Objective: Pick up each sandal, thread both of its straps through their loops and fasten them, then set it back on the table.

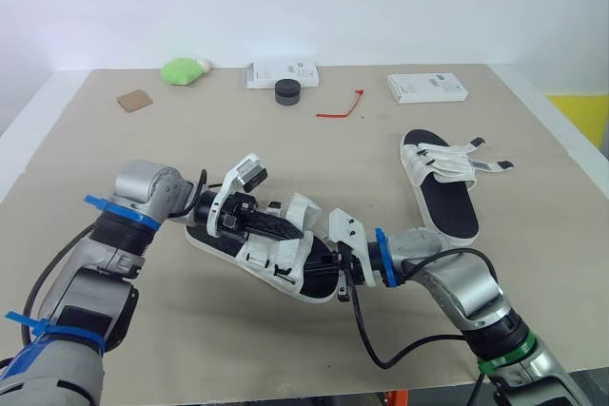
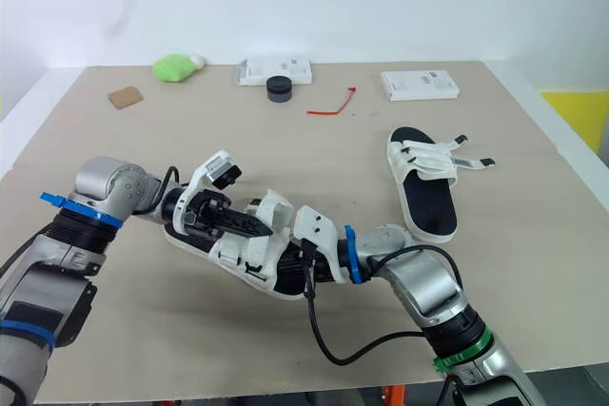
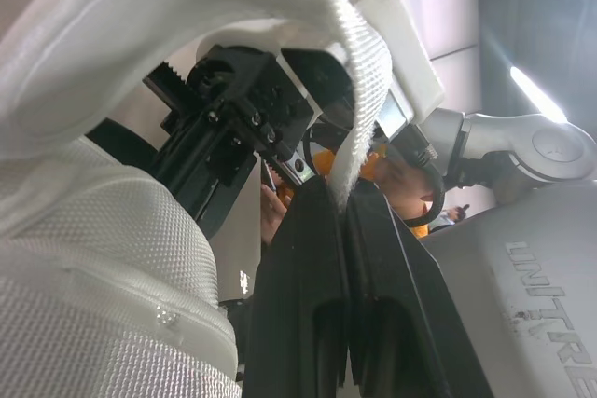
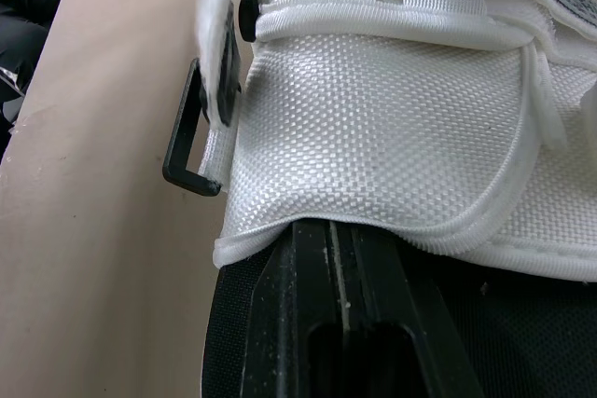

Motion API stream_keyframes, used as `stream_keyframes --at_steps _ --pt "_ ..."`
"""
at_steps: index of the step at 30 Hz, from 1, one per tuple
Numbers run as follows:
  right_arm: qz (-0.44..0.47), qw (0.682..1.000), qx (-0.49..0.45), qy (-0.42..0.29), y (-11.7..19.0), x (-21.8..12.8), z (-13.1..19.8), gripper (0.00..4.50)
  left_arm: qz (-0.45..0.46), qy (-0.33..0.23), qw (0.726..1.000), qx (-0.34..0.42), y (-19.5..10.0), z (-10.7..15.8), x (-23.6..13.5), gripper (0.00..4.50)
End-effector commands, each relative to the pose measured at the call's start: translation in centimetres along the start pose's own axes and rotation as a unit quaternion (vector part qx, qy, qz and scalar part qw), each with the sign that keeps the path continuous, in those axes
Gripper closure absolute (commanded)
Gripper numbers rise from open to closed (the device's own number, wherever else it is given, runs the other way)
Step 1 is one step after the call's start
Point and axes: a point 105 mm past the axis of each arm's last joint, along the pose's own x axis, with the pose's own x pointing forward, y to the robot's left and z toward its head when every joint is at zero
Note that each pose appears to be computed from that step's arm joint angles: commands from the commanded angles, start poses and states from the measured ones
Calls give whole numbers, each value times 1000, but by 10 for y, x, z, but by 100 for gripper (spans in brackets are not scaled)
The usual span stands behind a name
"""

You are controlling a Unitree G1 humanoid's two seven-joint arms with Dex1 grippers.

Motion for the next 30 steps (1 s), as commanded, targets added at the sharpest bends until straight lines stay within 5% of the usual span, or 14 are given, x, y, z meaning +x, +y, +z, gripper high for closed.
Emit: stream_keyframes --at_steps 1,19,30 --pt "13 999 27 28 6 8 -18 450 -12 4 1000 12 -6 0 5 446" --pt "11 999 27 26 6 10 -17 450 48 -16 999 -3 21 5 10 446" --pt "11 999 28 29 6 10 -19 450 12 -84 994 -68 11 25 -2 446"
